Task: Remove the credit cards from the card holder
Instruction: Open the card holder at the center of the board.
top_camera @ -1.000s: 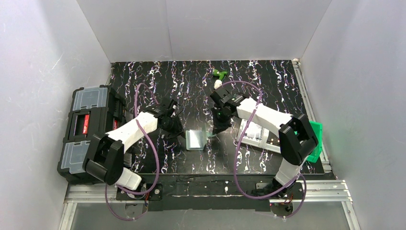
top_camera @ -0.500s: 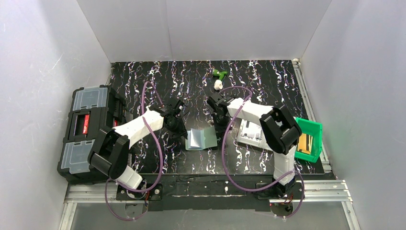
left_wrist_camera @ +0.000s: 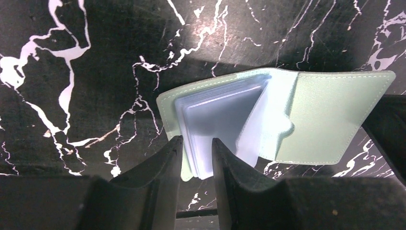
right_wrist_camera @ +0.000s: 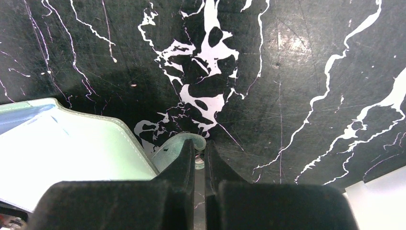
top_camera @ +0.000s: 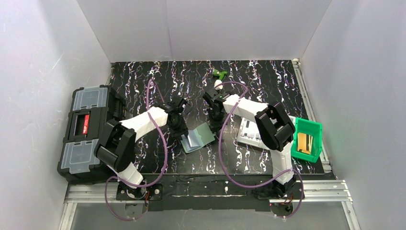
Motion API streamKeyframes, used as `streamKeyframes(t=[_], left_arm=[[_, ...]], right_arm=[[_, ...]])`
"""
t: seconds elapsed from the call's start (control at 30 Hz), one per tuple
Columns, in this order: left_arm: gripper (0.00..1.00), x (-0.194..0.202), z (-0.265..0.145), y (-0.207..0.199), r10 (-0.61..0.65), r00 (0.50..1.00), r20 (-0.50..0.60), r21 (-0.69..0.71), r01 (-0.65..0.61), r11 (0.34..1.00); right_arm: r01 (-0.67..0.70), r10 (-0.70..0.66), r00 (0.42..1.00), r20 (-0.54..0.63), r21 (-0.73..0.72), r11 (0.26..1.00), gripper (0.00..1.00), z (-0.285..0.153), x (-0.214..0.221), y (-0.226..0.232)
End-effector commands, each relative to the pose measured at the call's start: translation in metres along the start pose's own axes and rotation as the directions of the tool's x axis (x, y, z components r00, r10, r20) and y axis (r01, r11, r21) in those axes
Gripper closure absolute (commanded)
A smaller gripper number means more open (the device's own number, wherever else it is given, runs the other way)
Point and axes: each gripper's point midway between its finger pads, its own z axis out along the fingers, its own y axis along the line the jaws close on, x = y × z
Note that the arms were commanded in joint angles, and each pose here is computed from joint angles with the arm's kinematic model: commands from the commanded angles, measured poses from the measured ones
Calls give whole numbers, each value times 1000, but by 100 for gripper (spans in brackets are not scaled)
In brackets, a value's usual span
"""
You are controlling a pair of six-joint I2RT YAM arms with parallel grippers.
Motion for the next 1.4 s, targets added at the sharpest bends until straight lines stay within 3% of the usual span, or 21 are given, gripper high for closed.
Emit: streamKeyframes(t=[0.0,0.3,0.53,0.67,0.87,1.13,1.37], left_arm=[[72,-5,-9,-18,33,999,10,43,-34,999],[71,-1,-8,-52,68,998,-8,98,-67,993],[71,5,5,-72,69,997,-45,111,-63,992],[71,10,14,-79,55,995,-79,126,-45,991],[71,12,20,-82,61,993,-97,129,-48,990],[69,3,-7,-78,101,994,-29,137,-96,986],[68,0,-18,-67,106,994,-11,126,-104,987]], right_arm=[[21,-21,1000,17,-8,1000,99,-6,-3,4],[35,-33,999,26,-95,995,97,-25,11,14],[55,-43,994,96,-123,991,64,-65,11,13],[51,-35,991,132,-117,992,57,-81,13,6],[44,-20,991,130,-189,981,60,-89,19,18],[51,-26,997,75,-348,936,80,-83,22,64],[21,-16,1000,17,-384,923,85,-62,22,79]])
